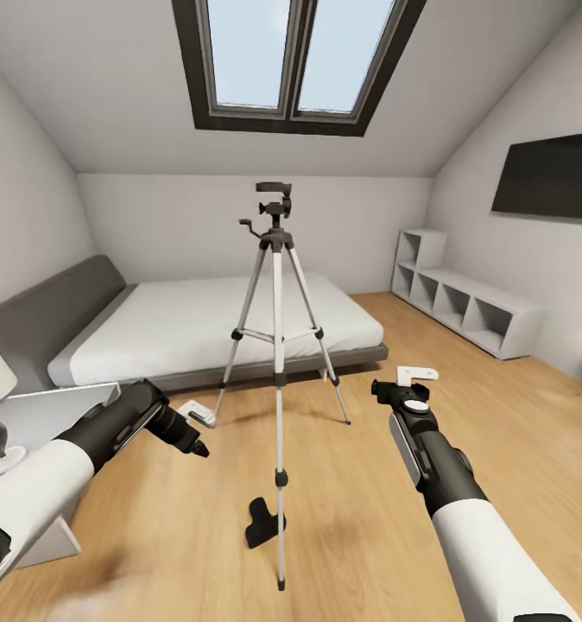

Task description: Attach the digital camera to the camera tripod in the bedroom.

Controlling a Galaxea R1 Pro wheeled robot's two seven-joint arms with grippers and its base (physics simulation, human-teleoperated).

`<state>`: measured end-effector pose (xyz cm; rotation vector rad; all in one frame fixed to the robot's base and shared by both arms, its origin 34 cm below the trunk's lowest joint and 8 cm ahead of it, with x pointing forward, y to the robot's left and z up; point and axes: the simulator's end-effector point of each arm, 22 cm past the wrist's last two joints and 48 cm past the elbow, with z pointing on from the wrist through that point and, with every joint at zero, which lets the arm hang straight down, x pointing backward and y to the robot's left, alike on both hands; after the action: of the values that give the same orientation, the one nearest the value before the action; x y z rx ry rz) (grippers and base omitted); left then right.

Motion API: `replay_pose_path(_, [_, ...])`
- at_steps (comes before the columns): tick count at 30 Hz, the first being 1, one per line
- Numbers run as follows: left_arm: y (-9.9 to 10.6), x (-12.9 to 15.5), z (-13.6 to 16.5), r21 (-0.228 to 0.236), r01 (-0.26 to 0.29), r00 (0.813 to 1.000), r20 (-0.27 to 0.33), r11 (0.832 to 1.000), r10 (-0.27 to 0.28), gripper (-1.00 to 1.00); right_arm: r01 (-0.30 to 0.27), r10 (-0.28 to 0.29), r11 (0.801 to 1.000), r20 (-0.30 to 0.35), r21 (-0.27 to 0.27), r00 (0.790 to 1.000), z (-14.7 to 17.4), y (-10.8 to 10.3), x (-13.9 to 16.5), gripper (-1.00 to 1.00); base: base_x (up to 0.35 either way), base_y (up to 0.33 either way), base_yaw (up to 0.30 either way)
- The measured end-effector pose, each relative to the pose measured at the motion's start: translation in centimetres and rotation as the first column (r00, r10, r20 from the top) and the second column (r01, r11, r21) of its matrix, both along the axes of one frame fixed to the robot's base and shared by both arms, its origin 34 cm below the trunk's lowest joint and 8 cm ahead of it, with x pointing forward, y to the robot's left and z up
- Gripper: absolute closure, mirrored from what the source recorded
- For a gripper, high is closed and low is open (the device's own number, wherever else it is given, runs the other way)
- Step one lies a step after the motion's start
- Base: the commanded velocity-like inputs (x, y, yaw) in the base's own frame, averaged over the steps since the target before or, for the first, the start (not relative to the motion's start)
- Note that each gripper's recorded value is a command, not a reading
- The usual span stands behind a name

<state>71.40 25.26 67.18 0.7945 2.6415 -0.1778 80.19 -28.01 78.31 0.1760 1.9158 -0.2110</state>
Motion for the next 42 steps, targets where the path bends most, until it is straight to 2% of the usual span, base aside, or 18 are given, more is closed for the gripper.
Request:
replay_pose_path(9, [-0.04,-0.25,-0.22,0.018,0.013,1.0,-0.004,1.0,-0.013,-1.0,0.0,0.0,1.0,0.003,0.0,1.0,0.16,-0.02,-0.04,-1.0,0.0,0.295,-0.22])
replay_pose_path(16, [-0.03,-0.42,-0.24,0.029,0.022,1.0,-0.004,0.999,-0.022,-1.0,0.0,0.0,1.0,0.007,0.0,1.0,0.45,-0.01,-0.07,-1.0,0.0,0.069,-0.284])
replay_pose_path(21, [0.0,-0.44,-0.14,0.03,0.022,1.0,-0.002,0.999,-0.022,-1.0,0.0,0.0,1.0,0.007,0.0,1.0,0.52,-0.02,-0.11,-1.0,0.0,0.06,-0.288])
replay_pose_path(37, [-0.02,-0.45,-0.12,0.029,0.022,1.0,-0.003,0.999,-0.022,-1.0,-0.001,0.001,1.0,0.004,0.003,1.0,0.47,0.19,-0.14,-1.0,0.0,0.299,-0.282])
replay_pose_path(42, [0.0,-0.46,-0.12,0.029,0.021,1.0,-0.003,0.999,-0.021,-1.0,-0.001,0.001,1.0,0.005,0.003,1.0,0.52,0.18,-0.11,-1.0,0.0,0.109,-0.203])
